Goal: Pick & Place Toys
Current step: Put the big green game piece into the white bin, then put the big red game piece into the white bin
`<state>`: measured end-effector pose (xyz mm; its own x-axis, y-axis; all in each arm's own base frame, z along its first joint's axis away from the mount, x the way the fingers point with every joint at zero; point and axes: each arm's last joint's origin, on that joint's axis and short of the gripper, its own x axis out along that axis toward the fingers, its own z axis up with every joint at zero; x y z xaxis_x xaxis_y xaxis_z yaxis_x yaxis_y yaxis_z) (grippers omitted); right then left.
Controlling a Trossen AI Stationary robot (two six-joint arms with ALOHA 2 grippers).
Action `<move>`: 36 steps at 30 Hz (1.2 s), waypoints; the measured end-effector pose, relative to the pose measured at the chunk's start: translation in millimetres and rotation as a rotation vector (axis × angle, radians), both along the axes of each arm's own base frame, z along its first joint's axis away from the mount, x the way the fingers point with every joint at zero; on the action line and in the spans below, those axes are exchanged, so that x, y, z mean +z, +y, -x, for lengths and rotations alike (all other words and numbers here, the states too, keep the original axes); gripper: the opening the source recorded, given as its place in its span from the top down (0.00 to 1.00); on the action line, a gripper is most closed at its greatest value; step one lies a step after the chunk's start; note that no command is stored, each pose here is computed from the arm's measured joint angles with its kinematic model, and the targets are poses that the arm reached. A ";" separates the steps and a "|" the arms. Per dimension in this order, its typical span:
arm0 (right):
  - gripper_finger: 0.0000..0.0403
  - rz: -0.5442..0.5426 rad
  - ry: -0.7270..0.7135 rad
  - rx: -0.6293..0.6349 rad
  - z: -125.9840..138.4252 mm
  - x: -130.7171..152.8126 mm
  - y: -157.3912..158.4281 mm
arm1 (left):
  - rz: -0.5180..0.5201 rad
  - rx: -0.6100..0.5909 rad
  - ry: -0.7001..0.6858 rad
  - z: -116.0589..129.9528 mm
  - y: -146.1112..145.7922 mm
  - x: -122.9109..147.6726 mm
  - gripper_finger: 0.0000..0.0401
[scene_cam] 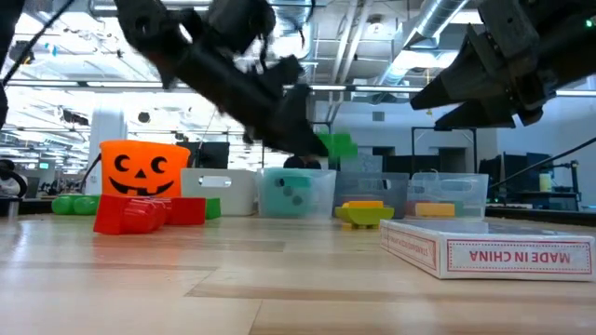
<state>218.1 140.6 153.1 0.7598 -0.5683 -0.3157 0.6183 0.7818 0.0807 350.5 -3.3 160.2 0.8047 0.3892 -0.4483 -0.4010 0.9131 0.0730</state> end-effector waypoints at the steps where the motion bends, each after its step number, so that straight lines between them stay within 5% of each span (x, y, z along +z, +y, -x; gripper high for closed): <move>1: 0.07 -0.004 -0.001 -0.005 1.1 -1.7 -1.1 | -0.027 0.021 0.011 5.4 1.1 8.9 0.68; 13: 0.07 -0.032 -0.025 -0.015 4.5 -7.9 -4.3 | -0.312 0.419 0.112 77.6 18.9 92.3 0.68; 26: 0.07 -0.050 -0.038 0.002 2.3 -6.1 -2.2 | -0.238 0.604 0.209 103.3 69.4 93.0 0.68; 36: 0.07 -0.049 -0.037 0.003 2.3 -6.0 -2.2 | -0.146 0.671 0.258 109.2 110.2 81.5 0.50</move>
